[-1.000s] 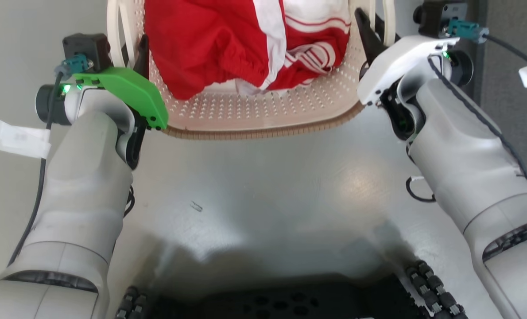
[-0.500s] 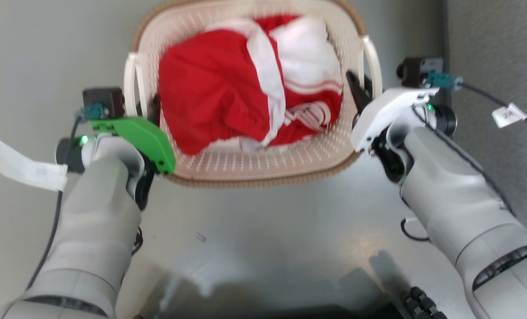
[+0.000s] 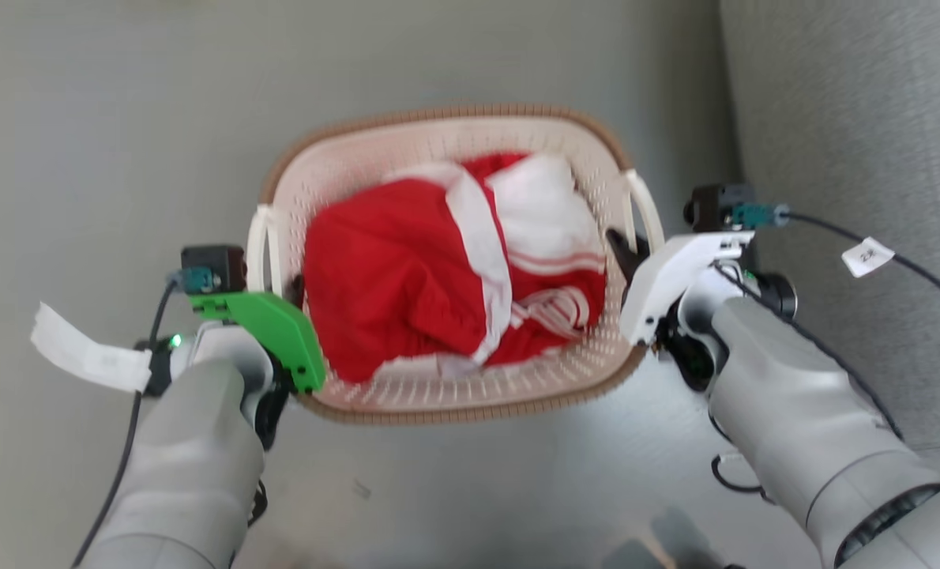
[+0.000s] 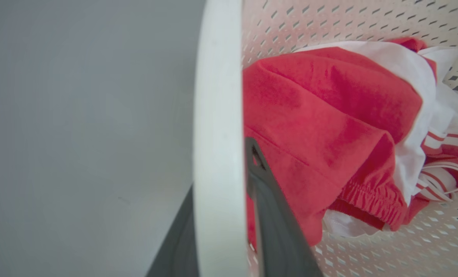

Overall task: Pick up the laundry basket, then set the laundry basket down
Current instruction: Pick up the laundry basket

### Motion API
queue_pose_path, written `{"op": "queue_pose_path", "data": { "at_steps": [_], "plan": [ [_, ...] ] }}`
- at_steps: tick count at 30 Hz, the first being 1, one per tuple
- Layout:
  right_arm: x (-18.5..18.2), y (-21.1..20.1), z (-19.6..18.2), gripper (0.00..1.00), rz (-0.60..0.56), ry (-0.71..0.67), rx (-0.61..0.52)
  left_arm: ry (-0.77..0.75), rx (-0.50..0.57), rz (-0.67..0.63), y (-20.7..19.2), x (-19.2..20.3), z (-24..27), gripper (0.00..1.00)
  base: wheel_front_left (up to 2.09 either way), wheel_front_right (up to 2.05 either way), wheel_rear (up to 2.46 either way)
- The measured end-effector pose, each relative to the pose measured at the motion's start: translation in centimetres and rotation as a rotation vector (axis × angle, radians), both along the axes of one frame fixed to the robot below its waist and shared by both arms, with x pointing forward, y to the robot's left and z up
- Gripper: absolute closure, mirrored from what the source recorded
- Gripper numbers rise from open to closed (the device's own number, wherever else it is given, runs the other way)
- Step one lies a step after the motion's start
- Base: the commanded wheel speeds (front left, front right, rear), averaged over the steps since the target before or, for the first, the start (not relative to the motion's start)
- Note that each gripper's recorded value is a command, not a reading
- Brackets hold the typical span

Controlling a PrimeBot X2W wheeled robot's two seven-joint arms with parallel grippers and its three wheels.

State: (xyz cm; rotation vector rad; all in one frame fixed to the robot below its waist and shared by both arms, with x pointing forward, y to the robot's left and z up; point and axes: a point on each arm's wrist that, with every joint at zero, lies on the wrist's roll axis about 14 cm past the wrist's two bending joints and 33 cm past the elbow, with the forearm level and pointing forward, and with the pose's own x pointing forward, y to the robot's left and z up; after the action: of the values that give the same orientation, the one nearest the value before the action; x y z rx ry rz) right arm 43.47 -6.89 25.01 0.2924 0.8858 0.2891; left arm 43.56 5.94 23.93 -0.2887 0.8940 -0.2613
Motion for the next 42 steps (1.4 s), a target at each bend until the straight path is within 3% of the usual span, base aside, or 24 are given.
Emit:
{"op": "queue_pose_path", "data": {
  "at_steps": [34,42],
  "plan": [
    [-10.8,-1.3,6.5,1.0,-0.019,0.155,0.013,0.119,-0.02,-0.072,-1.3,-10.0,6.8,1.0,0.0,0.0,0.0],
    [-11.4,-1.6,7.9,1.0,-0.017,0.138,0.012,0.088,-0.019,-0.091,-1.5,-10.1,8.6,1.0,0.0,0.0,0.0]
  ]
}}
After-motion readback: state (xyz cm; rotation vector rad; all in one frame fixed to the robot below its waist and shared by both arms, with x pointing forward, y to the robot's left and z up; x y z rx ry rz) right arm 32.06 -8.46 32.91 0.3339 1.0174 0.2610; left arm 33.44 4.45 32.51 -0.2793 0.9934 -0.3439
